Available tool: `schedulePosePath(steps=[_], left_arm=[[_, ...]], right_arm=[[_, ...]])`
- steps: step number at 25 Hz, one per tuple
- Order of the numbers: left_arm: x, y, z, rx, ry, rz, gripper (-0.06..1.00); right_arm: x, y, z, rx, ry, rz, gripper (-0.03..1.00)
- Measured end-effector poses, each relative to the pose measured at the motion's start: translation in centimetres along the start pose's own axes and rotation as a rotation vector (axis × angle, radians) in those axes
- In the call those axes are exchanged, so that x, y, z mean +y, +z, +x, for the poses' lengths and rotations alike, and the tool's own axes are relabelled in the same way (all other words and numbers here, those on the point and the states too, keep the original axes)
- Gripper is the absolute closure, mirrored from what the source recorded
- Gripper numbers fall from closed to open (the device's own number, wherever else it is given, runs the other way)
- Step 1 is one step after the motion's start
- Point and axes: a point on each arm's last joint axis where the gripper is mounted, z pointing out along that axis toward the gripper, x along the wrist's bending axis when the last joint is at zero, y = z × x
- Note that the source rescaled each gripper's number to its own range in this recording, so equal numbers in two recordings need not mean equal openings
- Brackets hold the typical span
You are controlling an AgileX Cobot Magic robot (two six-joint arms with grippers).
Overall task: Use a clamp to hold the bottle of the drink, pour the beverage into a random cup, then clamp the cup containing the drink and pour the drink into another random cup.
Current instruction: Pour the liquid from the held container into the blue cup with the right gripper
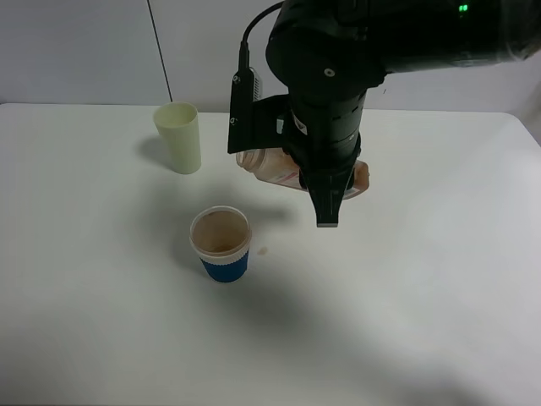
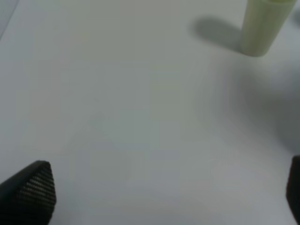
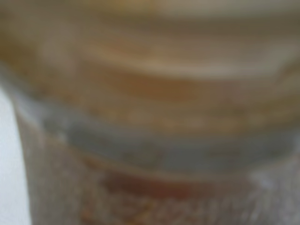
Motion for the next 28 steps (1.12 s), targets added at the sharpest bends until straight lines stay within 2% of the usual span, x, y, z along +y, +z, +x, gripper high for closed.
schedulePosePath(steps=[14,28], left_arm=[[0.0,0.0,0.0,0.0,0.0,0.0,-0.06],[0.0,0.0,0.0,0.0,0.0,0.0,-0.06]], right_arm=[[2.2,1.2,2.0,0.016,-0.091,-0.005,0.95],[2.1,1.1,1.8,-0.031,-0.143,0.039,0.95]])
